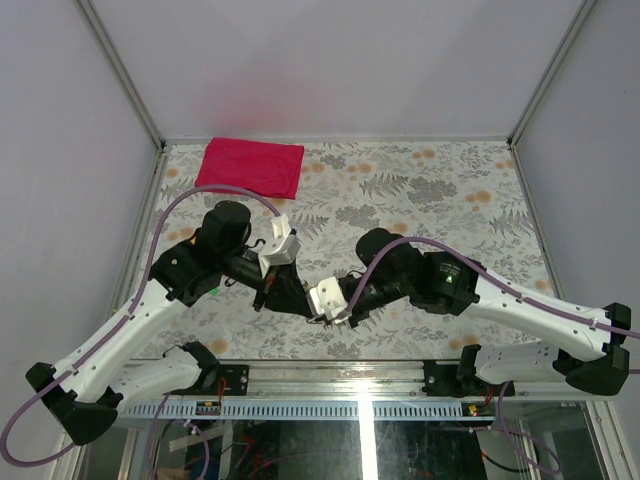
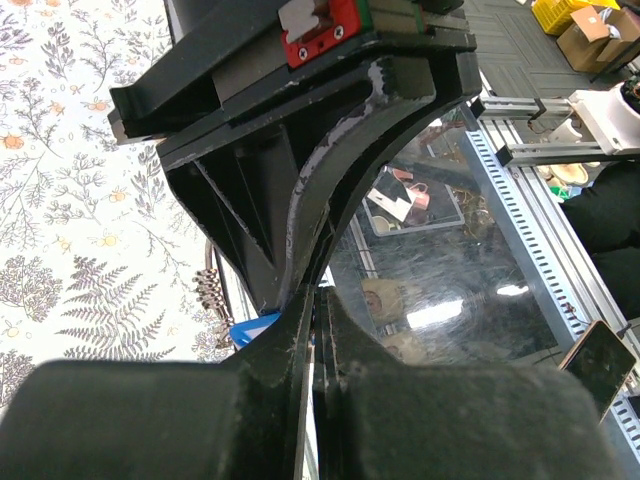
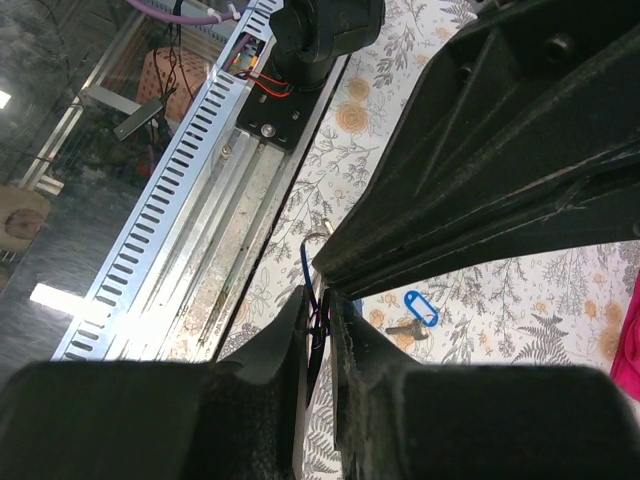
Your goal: Put the keys on the keyring
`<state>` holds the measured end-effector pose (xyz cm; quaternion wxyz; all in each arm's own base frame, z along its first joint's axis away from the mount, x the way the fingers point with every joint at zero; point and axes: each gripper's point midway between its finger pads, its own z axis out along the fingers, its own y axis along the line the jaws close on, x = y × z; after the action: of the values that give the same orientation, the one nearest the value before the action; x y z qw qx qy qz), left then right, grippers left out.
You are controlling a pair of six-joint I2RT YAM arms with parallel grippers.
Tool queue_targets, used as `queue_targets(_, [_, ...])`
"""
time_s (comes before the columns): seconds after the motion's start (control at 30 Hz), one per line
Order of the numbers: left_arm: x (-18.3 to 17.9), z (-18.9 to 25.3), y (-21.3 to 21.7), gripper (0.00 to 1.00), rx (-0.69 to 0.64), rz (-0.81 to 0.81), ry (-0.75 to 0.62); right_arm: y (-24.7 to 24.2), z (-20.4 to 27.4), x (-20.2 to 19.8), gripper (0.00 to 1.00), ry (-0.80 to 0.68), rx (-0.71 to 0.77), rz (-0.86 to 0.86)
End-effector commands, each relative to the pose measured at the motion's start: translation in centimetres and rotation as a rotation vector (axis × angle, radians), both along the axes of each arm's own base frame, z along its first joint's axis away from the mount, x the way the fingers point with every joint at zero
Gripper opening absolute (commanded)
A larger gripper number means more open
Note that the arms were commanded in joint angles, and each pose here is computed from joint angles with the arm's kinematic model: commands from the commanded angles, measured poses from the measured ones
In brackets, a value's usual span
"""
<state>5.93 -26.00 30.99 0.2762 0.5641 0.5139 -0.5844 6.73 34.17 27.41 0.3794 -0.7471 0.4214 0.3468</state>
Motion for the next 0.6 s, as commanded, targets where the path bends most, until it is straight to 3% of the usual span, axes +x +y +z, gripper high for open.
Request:
queue_targets(0.0, [-1.02,0.54,0.48,0.0,0.01,-0.025,0.003,0.28,4.05,1.04,0.0,-0.066,0.107,-0.046])
queue_targets(0.57, [-1.27,0.46,0.86,0.0,0.026,-0.028,-0.008,-0.62,3.4,0.81,0.0,-0.047,0.079,-0.063])
